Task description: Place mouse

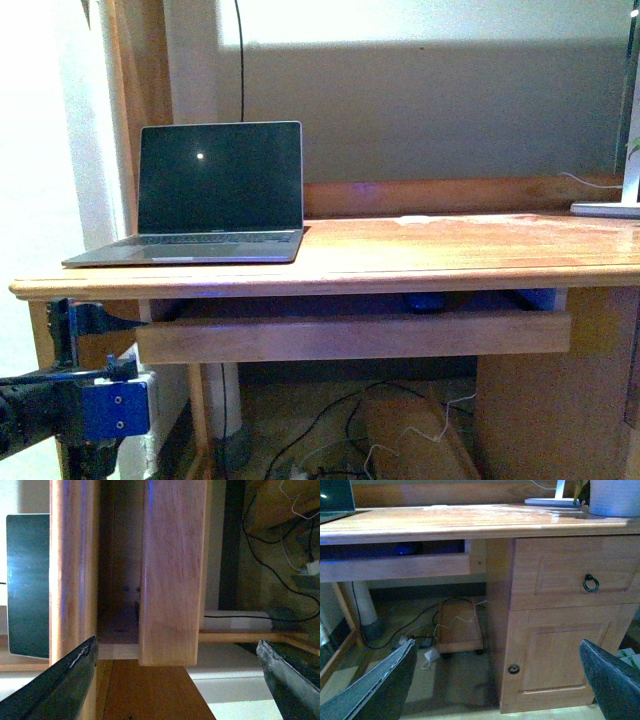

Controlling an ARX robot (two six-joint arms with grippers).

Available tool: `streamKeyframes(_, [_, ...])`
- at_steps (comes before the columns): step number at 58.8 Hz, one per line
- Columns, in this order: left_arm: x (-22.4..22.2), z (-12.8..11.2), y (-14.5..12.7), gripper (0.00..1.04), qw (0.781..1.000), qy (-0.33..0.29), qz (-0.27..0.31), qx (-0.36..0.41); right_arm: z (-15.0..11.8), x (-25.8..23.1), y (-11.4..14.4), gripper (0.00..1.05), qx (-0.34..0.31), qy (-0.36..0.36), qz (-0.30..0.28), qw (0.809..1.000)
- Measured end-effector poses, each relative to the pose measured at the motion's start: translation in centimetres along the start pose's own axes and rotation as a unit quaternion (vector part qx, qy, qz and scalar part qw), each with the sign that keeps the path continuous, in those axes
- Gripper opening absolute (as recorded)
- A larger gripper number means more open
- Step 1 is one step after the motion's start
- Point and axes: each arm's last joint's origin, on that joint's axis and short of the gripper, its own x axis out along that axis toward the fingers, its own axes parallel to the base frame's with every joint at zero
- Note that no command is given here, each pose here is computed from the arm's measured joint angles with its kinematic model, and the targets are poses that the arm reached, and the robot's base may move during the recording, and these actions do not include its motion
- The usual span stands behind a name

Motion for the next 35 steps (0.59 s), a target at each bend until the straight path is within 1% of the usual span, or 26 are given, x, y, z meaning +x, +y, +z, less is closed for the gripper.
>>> streamKeyframes(15, [2.8,-1.0,-0.3,0.97,1.000,-0.021,-0.009,0.008,0.0,0.0,0.0,0.97,0.000,0.000,0.000,1.000])
streamKeyframes(35, [5.9,-2.7,0.4,0.97,0.999,-0.020,-0.005,0.025,0.0,0.0,0.0,0.97,0.000,0.000,0.000,1.000])
